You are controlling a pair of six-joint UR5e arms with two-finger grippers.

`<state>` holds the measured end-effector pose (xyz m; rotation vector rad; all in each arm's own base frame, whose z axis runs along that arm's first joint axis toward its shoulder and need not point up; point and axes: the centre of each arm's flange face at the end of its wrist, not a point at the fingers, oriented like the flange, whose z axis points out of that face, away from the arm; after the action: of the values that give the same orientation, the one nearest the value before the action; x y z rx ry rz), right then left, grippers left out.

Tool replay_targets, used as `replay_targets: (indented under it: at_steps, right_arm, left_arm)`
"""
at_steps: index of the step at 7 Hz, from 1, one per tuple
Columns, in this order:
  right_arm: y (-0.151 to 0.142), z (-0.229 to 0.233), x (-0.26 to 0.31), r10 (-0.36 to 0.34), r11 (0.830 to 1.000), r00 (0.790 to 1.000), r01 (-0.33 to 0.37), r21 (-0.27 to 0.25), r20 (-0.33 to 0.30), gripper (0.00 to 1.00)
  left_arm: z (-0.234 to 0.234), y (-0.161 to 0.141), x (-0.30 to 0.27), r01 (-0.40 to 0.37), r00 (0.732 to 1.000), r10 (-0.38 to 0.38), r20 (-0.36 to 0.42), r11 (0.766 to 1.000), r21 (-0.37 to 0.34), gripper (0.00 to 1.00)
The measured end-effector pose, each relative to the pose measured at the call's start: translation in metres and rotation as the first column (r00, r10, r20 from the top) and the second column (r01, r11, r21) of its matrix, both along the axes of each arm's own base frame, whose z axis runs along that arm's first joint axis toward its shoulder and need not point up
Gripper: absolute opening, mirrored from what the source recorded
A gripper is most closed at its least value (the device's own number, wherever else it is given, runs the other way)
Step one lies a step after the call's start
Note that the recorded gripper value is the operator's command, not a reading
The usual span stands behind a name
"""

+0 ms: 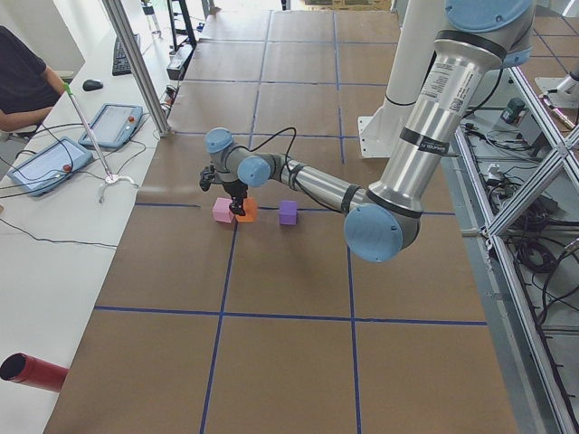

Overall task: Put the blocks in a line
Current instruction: 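Carry the orange cube with the left gripper to beside the pink cube, then lower the orange cube between the pink and purple cubes, aligning them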

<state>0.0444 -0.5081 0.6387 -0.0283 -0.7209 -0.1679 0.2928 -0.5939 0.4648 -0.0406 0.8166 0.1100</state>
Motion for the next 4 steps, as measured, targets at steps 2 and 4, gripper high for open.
replay_targets:
  at_steps: [2,4]
  right_arm:
    - [0.0,0.0,0.0,0.0,1.0,1.0,0.0,0.0,0.0,1.0]
    - [0.0,0.0,0.0,0.001,1.0,1.0,-0.001,-0.001,0.0,1.0]
  left_arm:
    - [0.001,0.002,0.007,0.003,1.0,-0.003,-0.008,1.0,-0.004,0.0]
    - [-0.002,0.006,0.016,0.01,1.0,-0.01,-0.024,1.0,0.0,0.0]
